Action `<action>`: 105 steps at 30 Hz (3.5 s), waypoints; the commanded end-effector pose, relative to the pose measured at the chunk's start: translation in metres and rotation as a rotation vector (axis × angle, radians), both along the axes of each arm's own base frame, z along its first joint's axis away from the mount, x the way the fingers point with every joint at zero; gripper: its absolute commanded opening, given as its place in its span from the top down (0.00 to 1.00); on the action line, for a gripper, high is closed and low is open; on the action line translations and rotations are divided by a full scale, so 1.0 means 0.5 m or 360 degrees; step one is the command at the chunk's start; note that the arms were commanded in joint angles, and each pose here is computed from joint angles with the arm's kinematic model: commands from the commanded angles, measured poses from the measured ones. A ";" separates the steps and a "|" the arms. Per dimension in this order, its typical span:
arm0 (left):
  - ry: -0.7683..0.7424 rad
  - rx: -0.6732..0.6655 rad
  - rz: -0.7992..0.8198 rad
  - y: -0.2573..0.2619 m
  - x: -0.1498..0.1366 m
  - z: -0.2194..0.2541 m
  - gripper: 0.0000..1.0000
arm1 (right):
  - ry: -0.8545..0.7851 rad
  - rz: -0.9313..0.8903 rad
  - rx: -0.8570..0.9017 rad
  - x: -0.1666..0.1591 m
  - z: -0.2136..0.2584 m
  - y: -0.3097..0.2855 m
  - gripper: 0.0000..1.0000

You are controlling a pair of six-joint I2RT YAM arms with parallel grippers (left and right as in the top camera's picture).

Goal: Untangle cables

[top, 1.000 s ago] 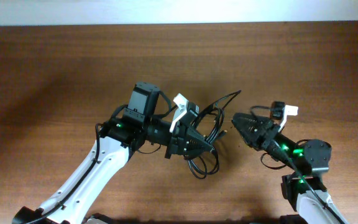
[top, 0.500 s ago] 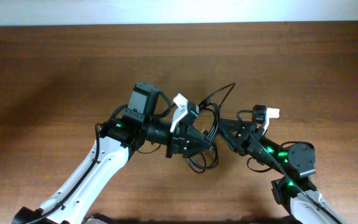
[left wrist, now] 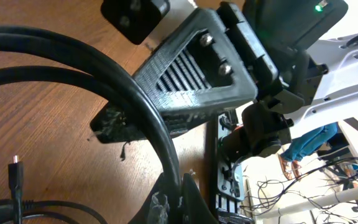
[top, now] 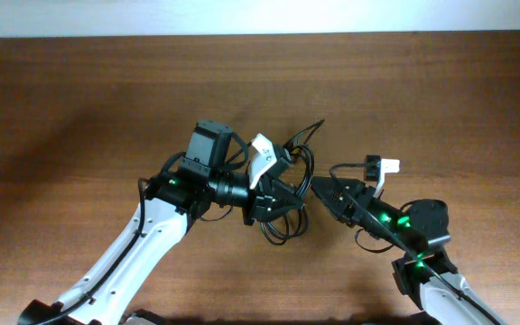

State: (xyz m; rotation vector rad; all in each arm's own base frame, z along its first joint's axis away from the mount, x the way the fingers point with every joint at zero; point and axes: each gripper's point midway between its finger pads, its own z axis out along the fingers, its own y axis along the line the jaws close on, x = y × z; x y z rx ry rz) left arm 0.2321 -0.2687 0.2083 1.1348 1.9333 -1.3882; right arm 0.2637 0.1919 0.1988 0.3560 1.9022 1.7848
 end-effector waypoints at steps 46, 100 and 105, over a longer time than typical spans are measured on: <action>-0.0148 -0.0275 0.1110 0.301 0.312 0.149 1.00 | 0.0116 -0.0205 -0.0832 0.015 -0.225 -0.111 0.96; 0.0515 -0.0703 0.0588 0.168 0.202 0.305 1.00 | -0.0772 0.0539 -0.0363 0.036 0.022 0.120 0.44; 0.0646 -0.0761 0.0728 0.176 0.228 0.310 1.00 | -0.1016 0.0656 -0.0286 -0.002 0.067 0.137 0.37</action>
